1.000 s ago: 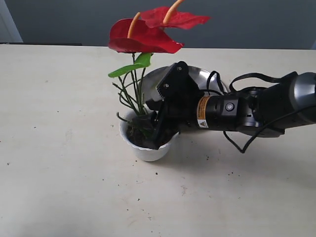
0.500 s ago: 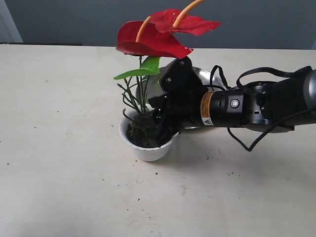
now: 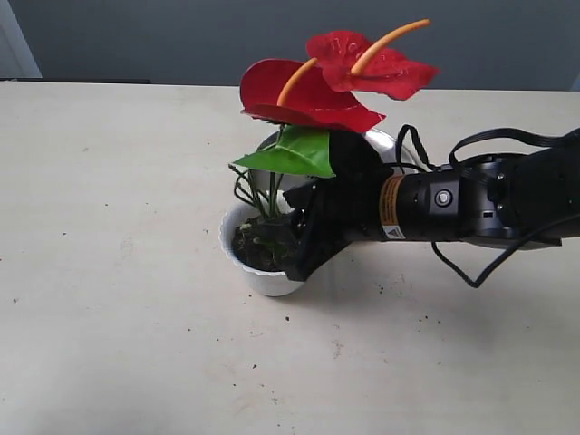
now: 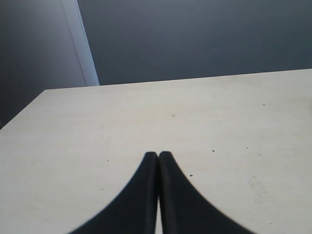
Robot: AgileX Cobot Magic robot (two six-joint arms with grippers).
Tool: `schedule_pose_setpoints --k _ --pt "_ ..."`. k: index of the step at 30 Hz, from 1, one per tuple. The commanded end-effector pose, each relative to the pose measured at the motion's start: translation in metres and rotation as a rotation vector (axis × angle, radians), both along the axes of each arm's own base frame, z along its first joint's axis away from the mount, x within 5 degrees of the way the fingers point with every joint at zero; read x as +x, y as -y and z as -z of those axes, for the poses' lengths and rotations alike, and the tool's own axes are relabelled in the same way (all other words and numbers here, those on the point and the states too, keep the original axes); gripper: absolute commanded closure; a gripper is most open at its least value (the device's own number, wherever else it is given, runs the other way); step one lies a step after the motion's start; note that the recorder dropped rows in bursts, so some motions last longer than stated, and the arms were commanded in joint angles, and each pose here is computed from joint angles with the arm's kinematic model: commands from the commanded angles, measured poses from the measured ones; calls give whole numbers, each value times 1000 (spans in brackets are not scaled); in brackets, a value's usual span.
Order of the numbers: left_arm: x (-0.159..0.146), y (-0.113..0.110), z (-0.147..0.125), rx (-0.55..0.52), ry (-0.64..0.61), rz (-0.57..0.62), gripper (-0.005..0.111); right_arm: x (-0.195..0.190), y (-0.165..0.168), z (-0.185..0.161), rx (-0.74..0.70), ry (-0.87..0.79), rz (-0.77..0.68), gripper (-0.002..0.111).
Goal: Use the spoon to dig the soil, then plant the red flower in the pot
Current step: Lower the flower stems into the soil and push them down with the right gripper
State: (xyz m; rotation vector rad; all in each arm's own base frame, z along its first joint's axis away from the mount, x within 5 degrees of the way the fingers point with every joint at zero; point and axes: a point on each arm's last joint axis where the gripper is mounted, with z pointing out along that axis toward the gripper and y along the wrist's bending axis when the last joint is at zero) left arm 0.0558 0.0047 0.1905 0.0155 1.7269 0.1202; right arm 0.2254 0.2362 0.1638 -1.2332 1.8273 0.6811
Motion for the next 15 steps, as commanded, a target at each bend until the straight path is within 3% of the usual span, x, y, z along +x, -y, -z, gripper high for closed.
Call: schedule_pose_setpoints --k 1,15 --pt "0 1 -2 -9 11 8 106 -1 3 -6 -1 11 15 55" --pt "0 1 -2 -9 11 8 106 0 3 -12 13 55 15 55"
